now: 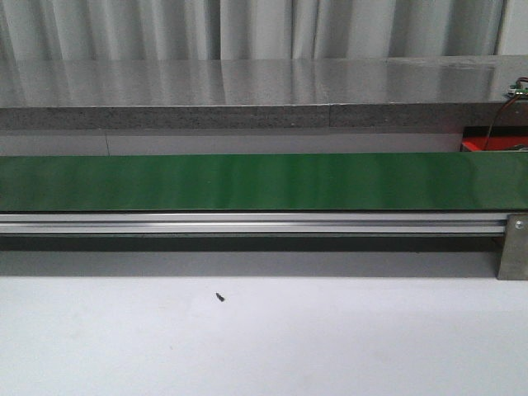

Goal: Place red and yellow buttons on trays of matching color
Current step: 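Set the yellow button on the belt start and open the left gripper, then move the left gripper over the red push-button on the table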

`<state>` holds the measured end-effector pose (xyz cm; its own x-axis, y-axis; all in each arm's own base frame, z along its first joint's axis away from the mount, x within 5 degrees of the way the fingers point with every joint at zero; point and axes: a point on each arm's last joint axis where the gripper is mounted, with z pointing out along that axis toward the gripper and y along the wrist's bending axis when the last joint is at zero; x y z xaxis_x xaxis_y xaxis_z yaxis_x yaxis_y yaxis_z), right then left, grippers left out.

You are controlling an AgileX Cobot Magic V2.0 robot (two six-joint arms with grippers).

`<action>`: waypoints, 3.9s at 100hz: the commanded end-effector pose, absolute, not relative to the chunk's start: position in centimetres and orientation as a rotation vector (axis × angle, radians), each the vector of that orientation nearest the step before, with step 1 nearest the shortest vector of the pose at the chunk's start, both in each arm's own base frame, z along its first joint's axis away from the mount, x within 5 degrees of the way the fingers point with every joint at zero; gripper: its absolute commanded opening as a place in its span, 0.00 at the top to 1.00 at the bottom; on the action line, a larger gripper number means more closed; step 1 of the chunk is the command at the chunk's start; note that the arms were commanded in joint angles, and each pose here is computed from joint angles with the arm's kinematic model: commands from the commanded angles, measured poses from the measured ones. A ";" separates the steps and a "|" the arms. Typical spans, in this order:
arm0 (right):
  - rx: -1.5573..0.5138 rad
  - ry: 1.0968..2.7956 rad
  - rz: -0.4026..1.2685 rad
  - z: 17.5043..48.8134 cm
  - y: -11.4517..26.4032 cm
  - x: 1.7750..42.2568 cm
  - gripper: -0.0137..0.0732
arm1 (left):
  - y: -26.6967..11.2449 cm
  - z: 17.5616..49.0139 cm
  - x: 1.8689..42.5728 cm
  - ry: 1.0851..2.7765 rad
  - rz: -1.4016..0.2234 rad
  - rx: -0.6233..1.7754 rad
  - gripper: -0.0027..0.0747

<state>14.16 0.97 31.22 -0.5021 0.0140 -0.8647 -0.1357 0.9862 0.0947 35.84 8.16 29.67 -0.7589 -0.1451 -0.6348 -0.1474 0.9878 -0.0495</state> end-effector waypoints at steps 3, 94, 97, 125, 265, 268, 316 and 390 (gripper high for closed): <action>-0.061 2.009 0.168 32.5 0.8 14.3 0.92 | 7.7 31.5 36.2 2.348 0.009 -0.186 0.88; -0.061 2.009 0.168 32.5 0.8 14.3 0.92 | 7.1 28.2 37.5 2.467 -0.030 -0.159 0.62; -0.061 2.009 0.168 32.5 0.8 14.3 0.92 | 7.1 28.2 37.6 2.465 -0.030 -0.159 0.60; -0.061 2.009 0.168 32.5 0.8 14.3 0.92 | 6.9 28.2 37.6 2.471 -0.036 -0.152 0.46; -0.061 2.009 0.168 32.5 0.8 14.3 0.92 | 9.9 35.6 38.5 2.231 -0.028 -0.244 0.32; -0.061 2.009 0.168 32.5 0.8 14.3 0.92 | 10.7 35.5 38.3 2.227 -0.015 -0.267 0.32; -0.061 2.009 0.168 32.5 0.8 14.3 0.92 | 19.3 30.3 40.0 2.280 0.084 -0.472 0.32; -0.061 2.009 0.168 32.5 0.8 14.3 0.92 | 23.2 25.9 45.9 2.278 0.208 -0.446 0.32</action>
<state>14.16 0.97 31.22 -0.5021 0.0140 -0.8647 -0.1357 0.9862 0.0947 45.91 22.97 20.90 -0.7348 -0.3004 -0.6082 -0.3669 0.9301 -0.0161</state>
